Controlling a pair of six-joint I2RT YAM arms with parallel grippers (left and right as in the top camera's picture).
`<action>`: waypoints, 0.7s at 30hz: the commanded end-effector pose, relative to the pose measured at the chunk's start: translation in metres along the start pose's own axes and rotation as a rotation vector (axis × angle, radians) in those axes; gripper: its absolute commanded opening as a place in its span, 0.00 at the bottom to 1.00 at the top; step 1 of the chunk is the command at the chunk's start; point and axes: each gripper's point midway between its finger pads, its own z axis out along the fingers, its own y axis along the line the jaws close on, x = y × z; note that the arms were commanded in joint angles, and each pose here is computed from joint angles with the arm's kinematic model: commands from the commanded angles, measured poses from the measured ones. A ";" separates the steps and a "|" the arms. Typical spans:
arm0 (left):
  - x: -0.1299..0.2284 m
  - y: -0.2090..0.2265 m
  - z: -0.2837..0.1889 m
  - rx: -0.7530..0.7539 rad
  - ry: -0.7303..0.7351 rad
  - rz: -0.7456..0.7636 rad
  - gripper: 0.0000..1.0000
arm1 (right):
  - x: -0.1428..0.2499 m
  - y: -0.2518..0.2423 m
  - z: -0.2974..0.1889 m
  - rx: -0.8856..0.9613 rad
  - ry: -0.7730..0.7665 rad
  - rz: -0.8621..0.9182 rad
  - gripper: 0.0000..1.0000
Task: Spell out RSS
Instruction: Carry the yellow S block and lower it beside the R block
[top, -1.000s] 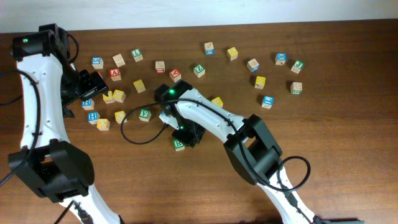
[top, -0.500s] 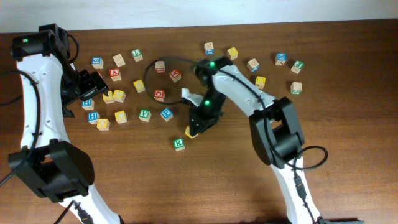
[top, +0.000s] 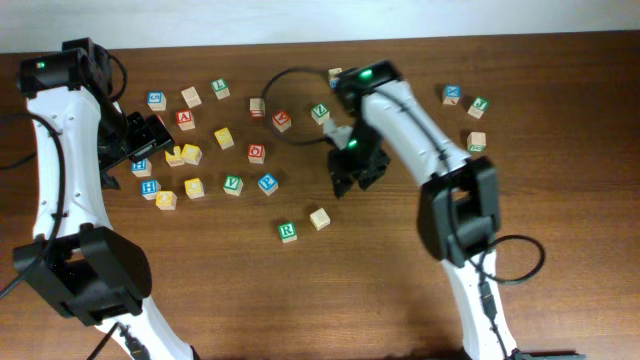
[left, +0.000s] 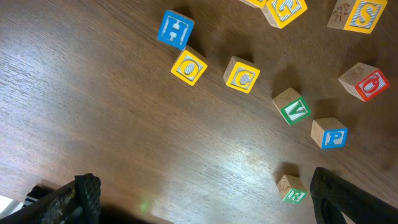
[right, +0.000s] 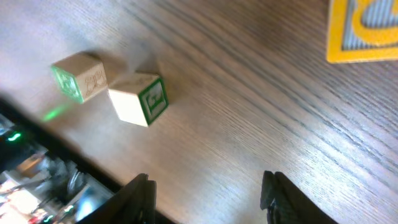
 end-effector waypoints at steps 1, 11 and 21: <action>0.000 0.000 -0.004 0.005 -0.012 -0.004 0.99 | 0.012 0.024 0.012 0.307 0.022 0.044 0.53; 0.000 0.000 -0.004 0.005 -0.011 -0.004 0.99 | 0.001 0.052 0.044 0.358 -0.032 0.024 0.58; 0.000 0.000 -0.004 0.005 -0.012 -0.004 0.99 | -0.003 0.063 0.067 0.266 -0.027 0.020 0.38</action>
